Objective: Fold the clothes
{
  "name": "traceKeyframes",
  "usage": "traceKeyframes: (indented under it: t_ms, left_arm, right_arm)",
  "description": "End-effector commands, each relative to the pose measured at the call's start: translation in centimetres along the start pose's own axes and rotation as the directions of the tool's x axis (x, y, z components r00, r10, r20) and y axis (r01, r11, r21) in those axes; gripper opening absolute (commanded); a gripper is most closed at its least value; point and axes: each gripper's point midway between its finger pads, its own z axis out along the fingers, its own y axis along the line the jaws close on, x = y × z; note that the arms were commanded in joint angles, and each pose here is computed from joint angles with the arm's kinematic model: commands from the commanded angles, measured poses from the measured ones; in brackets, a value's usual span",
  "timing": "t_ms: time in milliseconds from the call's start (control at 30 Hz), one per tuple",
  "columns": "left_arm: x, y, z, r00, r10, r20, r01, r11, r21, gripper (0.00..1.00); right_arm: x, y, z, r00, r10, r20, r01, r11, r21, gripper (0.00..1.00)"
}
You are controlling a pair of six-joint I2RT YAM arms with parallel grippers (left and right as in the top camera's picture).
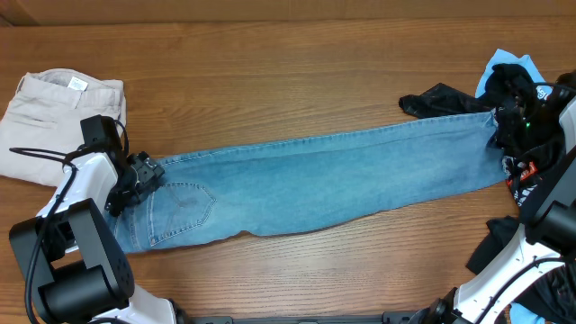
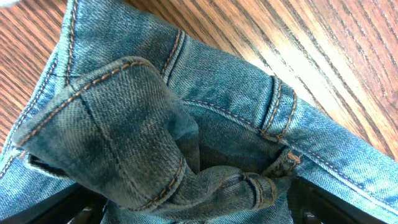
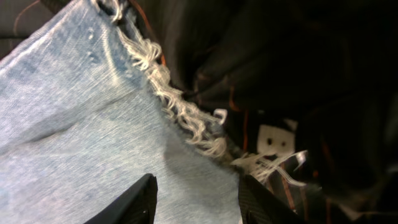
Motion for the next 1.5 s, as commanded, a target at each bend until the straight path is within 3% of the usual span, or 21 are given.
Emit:
traceKeyframes:
  t_ms: [0,367,867,1067,1167,1267,1467]
  left_arm:
    - [0.3,-0.3,0.7,0.999,-0.002,-0.037,0.003,1.0,0.022,0.95]
    - [0.3,-0.3,0.7,0.999,-0.002,-0.038,0.003,1.0,0.022,0.95]
    - [0.3,-0.2,0.7,0.999,-0.002,-0.038,0.003,1.0,0.021,0.95]
    - [0.3,-0.2,0.7,0.999,-0.002,-0.04,0.002,1.0,0.021,0.95]
    - [0.4,-0.2,0.7,0.999,-0.001,-0.042,0.002,1.0,0.019,0.95]
    - [0.4,-0.2,0.7,0.999,-0.001,-0.043,0.002,1.0,0.019,0.95]
    - [0.4,-0.2,0.7,0.999,-0.001,-0.043,0.002,1.0,0.019,0.95]
  right_arm:
    - [-0.3,-0.5,-0.1,1.0,0.001,0.012,-0.001,1.0,0.027,0.46]
    - [-0.8,-0.5,0.0,0.999,-0.013,0.035,0.012,0.999,0.031,0.37]
    - [-0.2,-0.5,0.5,1.0,-0.013,0.015,0.013,0.999,0.031,0.36]
    - [0.3,-0.6,1.1,1.0,-0.011,0.003,0.011,1.0,0.029,0.27]
    - [0.3,-0.6,1.0,1.0,-0.01,0.003,0.01,1.0,0.029,0.13]
    - [0.3,-0.6,1.0,1.0,-0.006,0.002,0.006,1.0,0.029,0.06]
    - [-0.1,-0.3,-0.6,1.0,0.022,0.01,-0.022,0.999,0.03,0.04]
